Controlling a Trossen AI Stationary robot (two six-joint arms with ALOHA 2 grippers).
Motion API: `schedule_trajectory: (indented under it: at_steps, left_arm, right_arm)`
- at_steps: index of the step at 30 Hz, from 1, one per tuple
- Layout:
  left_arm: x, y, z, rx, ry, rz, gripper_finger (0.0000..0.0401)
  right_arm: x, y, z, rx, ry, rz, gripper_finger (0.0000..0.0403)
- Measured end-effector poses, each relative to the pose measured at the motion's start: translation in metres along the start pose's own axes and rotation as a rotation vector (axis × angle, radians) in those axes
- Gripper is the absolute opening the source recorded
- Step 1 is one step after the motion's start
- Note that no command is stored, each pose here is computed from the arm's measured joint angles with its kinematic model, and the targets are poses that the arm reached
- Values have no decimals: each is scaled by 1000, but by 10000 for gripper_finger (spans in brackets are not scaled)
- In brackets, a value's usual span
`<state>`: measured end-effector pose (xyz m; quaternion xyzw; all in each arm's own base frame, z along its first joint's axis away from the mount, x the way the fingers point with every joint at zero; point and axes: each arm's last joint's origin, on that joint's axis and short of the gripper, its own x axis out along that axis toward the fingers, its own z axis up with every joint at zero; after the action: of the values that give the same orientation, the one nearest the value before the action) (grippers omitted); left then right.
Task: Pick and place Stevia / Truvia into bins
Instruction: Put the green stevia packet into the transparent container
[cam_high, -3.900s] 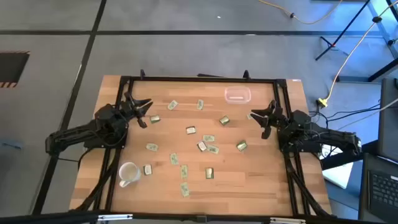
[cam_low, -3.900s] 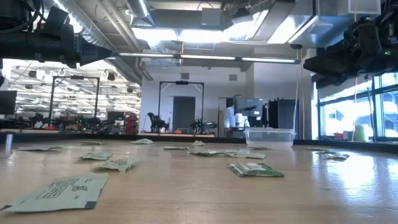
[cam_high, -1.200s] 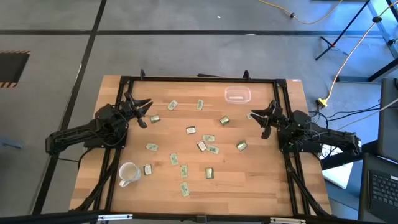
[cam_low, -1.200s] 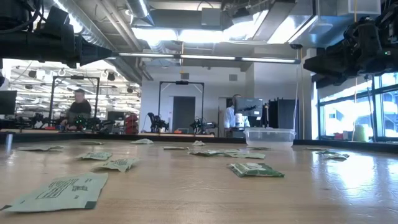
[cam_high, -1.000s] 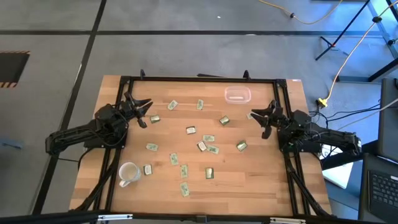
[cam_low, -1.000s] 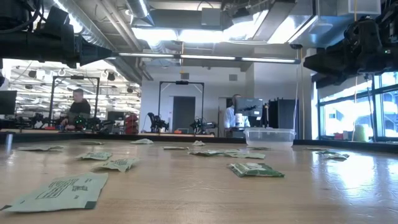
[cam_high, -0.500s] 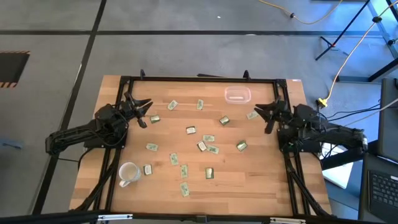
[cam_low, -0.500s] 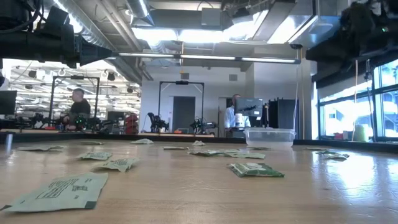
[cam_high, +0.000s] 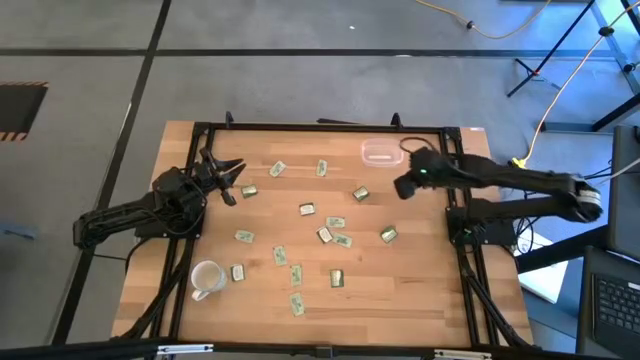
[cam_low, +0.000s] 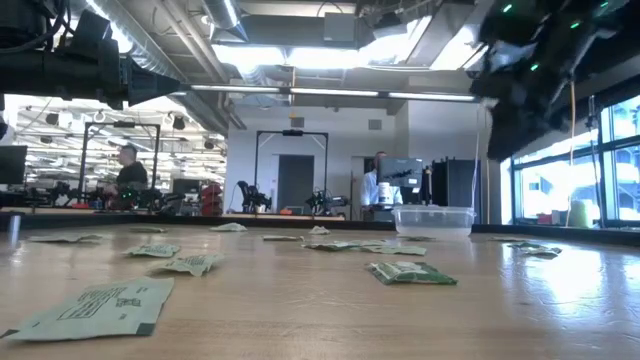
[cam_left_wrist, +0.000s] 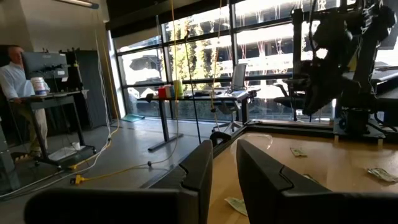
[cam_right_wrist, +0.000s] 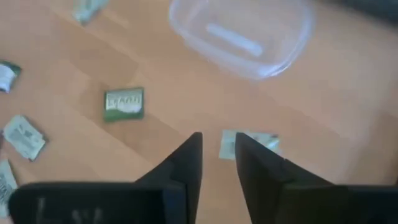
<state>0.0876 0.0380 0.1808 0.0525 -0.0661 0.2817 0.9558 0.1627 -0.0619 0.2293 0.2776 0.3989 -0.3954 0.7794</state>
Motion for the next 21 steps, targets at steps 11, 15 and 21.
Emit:
schedule_trajectory:
  at_steps: [11,15,21]
  left_arm:
    - [0,0,0,0,0,0,68]
    - [0,0,0,-1,0,0,68]
    - [0,0,0,-8,0,0,68]
  right_arm:
    - [66,8,1,-68,268,-91,99]
    - [81,10,4,-89,262,-88,99]
    - [96,8,3,-97,301,-118,99]
